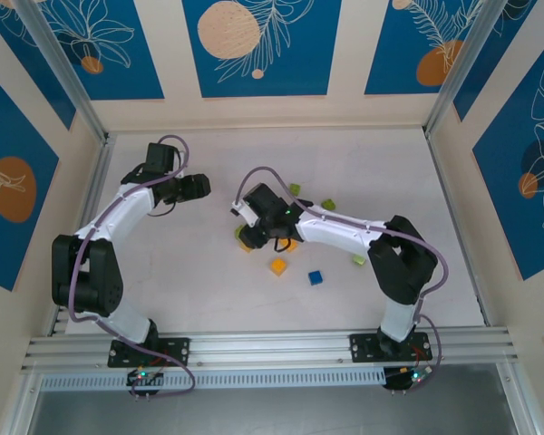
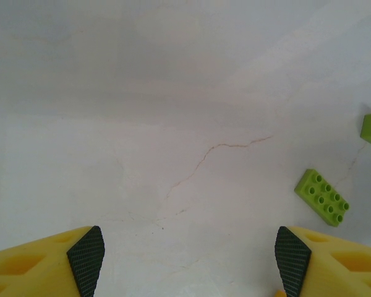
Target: Assemble a carrot with lego
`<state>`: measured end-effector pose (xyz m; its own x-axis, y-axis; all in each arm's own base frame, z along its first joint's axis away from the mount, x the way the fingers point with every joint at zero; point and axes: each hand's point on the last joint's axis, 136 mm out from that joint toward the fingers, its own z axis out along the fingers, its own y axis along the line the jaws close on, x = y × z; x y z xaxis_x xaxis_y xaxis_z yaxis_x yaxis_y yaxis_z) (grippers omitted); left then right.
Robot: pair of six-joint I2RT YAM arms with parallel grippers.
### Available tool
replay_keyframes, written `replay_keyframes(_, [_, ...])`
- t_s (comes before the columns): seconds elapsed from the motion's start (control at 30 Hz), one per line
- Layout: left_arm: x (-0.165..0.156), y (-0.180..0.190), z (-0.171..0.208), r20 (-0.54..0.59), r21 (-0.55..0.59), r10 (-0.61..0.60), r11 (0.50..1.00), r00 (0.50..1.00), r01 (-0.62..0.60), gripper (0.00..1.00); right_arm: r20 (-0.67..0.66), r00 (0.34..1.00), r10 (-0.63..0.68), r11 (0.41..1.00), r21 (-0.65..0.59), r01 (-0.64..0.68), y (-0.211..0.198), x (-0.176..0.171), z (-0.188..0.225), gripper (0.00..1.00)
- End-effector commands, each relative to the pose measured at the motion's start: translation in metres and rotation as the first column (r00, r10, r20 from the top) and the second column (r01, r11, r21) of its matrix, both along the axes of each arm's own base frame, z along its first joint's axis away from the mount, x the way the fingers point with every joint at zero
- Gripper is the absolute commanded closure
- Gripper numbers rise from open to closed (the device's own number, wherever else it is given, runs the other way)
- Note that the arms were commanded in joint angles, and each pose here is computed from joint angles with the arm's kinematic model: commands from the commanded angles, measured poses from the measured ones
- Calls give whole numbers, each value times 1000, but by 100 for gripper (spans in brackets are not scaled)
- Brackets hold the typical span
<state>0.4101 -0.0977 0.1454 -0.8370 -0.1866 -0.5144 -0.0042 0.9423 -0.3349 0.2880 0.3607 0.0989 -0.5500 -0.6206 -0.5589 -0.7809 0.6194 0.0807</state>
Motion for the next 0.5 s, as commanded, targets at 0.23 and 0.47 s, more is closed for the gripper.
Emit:
replay_keyframes(0.23, [1, 5, 14, 35, -31, 10, 999, 999, -9, 24, -106, 987, 125, 991, -25, -128, 15, -13, -21, 75])
replay_keyframes(0.47, [2, 5, 14, 35, -34, 9, 999, 999, -8, 24, -116, 986, 121, 991, -46, -127, 13, -15, -22, 67])
